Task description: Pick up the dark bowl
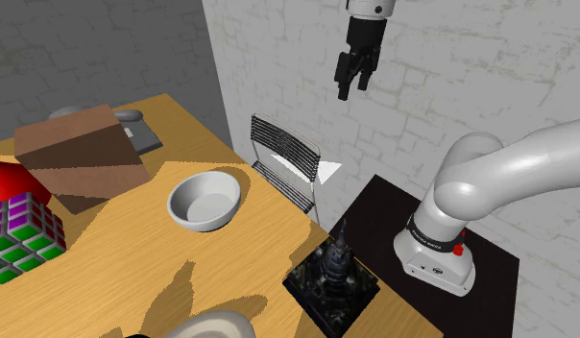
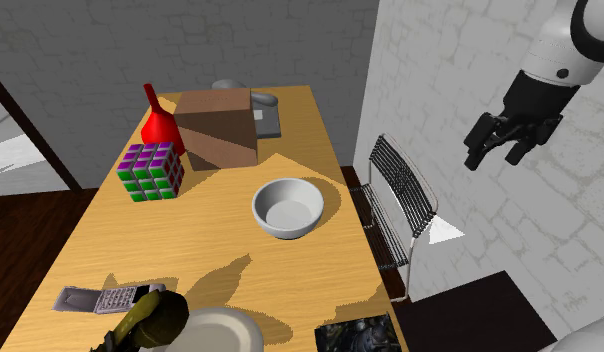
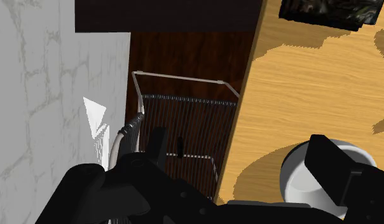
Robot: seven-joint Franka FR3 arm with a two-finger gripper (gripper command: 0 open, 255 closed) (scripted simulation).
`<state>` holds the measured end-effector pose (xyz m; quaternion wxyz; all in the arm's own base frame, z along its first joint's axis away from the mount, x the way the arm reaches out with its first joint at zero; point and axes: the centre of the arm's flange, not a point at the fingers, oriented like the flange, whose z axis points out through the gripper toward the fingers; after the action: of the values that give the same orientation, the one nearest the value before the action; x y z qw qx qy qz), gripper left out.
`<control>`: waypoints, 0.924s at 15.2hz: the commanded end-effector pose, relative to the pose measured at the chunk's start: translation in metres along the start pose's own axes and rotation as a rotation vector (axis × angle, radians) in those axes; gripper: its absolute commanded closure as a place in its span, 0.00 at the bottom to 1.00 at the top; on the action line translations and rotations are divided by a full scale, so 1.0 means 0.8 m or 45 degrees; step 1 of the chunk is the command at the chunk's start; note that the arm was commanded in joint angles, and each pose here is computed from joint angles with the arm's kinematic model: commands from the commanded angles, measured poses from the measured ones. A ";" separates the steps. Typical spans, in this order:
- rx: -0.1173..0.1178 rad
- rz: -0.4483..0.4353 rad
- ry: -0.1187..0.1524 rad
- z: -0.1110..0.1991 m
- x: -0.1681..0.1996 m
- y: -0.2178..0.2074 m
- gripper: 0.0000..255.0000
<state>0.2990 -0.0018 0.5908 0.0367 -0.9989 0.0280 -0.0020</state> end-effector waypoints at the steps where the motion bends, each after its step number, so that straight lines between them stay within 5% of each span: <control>1: 0.000 0.000 0.000 0.000 0.000 0.000 0.00; 14: 0.057 0.003 0.004 0.144 0.128 -0.085 0.00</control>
<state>0.3986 0.0615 0.4908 0.0569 -0.9980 0.0288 -0.0033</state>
